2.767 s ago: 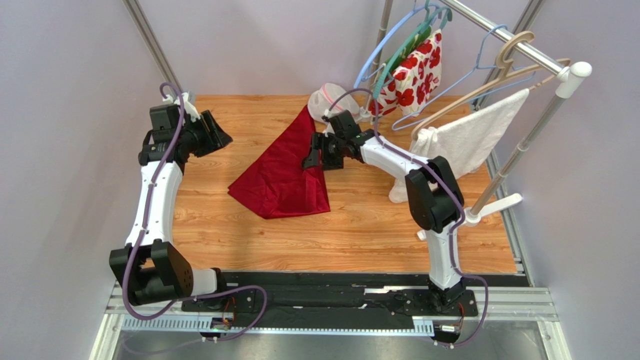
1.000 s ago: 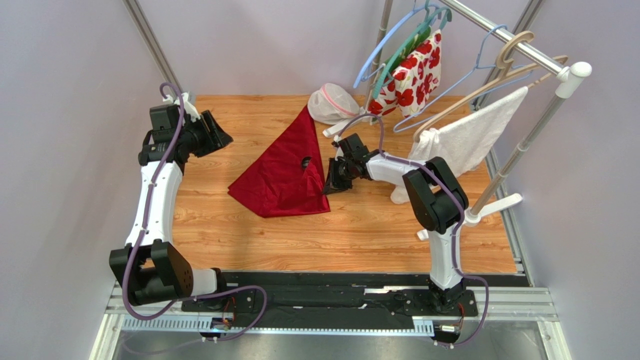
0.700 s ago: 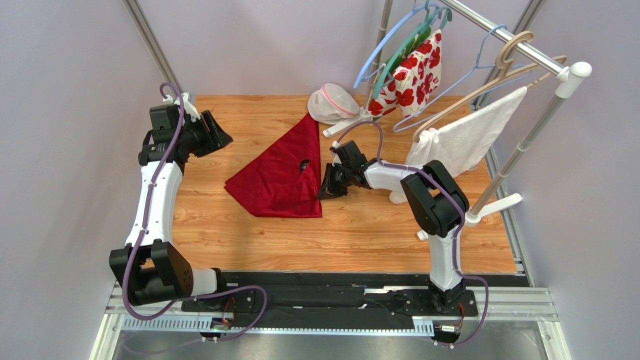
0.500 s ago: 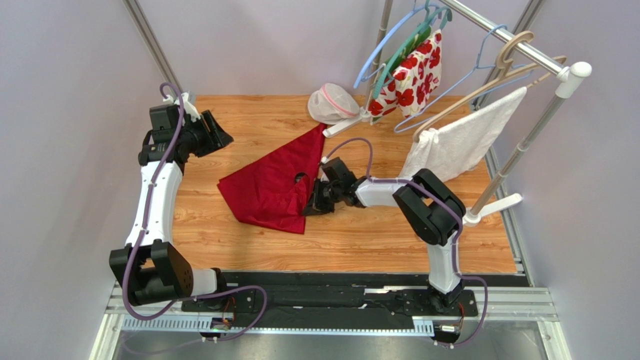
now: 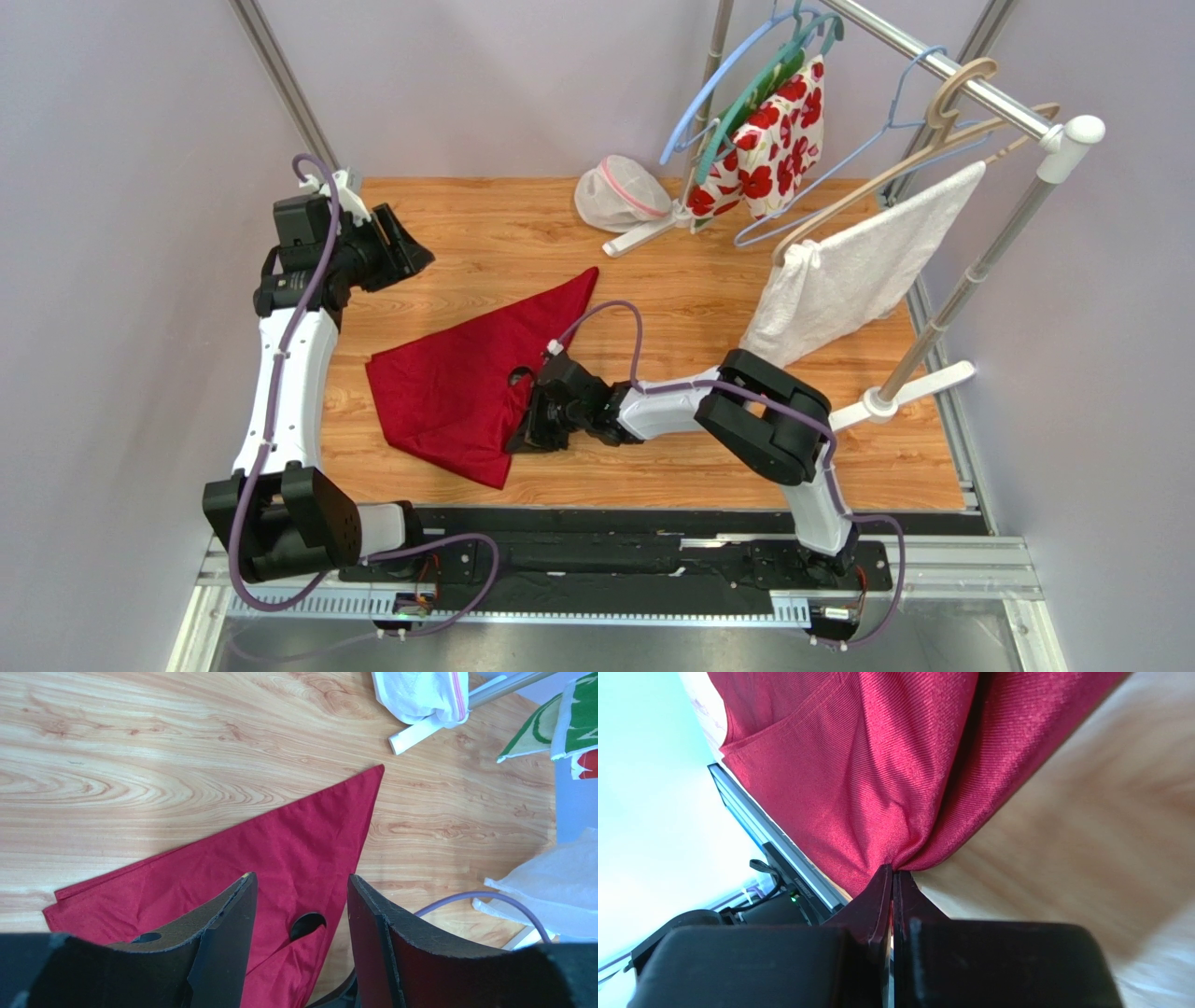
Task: Fold the napkin, place the utensils inside, and roll it up
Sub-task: Fold the napkin
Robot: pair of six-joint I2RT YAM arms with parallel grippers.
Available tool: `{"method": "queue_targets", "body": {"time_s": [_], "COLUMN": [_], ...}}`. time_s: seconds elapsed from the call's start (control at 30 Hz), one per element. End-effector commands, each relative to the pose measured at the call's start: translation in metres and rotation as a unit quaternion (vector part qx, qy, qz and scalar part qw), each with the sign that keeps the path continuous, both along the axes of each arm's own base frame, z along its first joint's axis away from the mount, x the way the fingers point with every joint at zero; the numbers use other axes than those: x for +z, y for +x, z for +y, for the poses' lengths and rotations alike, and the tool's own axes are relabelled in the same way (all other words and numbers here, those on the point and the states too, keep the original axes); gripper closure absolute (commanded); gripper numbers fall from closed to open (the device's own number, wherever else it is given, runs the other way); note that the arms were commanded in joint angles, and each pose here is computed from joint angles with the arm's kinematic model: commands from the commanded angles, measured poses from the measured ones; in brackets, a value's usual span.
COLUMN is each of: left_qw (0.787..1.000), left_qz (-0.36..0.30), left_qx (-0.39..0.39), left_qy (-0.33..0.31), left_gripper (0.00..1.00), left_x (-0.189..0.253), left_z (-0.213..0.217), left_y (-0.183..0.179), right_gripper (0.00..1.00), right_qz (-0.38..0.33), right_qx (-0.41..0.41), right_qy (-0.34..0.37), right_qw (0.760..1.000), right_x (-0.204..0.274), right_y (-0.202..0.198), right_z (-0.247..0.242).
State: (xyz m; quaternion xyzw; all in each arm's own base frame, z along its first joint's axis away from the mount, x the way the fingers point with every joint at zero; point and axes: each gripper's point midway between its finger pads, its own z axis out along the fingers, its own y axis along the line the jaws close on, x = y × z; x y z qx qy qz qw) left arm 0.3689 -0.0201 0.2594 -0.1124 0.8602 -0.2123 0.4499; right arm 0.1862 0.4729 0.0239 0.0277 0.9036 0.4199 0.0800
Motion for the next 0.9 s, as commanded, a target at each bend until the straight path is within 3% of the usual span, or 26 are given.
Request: {"method": "queue_targets", "body": {"time_s": [0.0,0.07,0.1,0.2,0.33,0.47,0.67,0.87], "left_qw": [1.0,1.0,1.0,1.0,1.0,1.0,1.0,1.0], "left_qz": [-0.028,-0.028,-0.03,-0.027,-0.03,-0.027,-0.016,-0.007], "left_qx": [0.004,0.005,0.005,0.006,0.002,-0.001,0.005,0.002], "left_qy": [0.0,0.001,0.002,0.001,-0.002,-0.005,0.0,-0.005], "left_gripper": [0.41,0.41,0.41,0.41,0.41,0.41,0.41,0.41], "left_x": [0.014,0.015,0.015,0.015,0.017,0.015,0.008,0.003], "left_z": [0.002,0.003,0.003,0.004,0.002,0.0,0.004,0.003], "left_y": [0.0,0.0,0.0,0.0,-0.001,0.0,0.002,0.005], "right_gripper": [0.91,0.72,0.56,0.45,0.45,0.51,0.57,0.56], "right_qz": [-0.015,-0.038,-0.078,-0.161,-0.227,-0.236,-0.252,-0.266], "right_qx": [-0.041,-0.051,-0.051,-0.055,-0.098,-0.142,-0.173,-0.184], "right_qy": [0.001,-0.011,-0.01,-0.05,-0.122,-0.146,-0.091,-0.034], "right_qw": [0.999,0.998,0.996,0.984,0.961,0.95,0.948,0.946], "right_x": [0.002,0.005,0.025,0.053,0.076,0.073,0.075,0.08], "right_y": [0.009,0.013,0.02,0.042,0.098,0.157,0.237,0.284], "right_z": [0.007,-0.006,-0.012,-0.046,-0.113,-0.161,-0.176,-0.16]}}
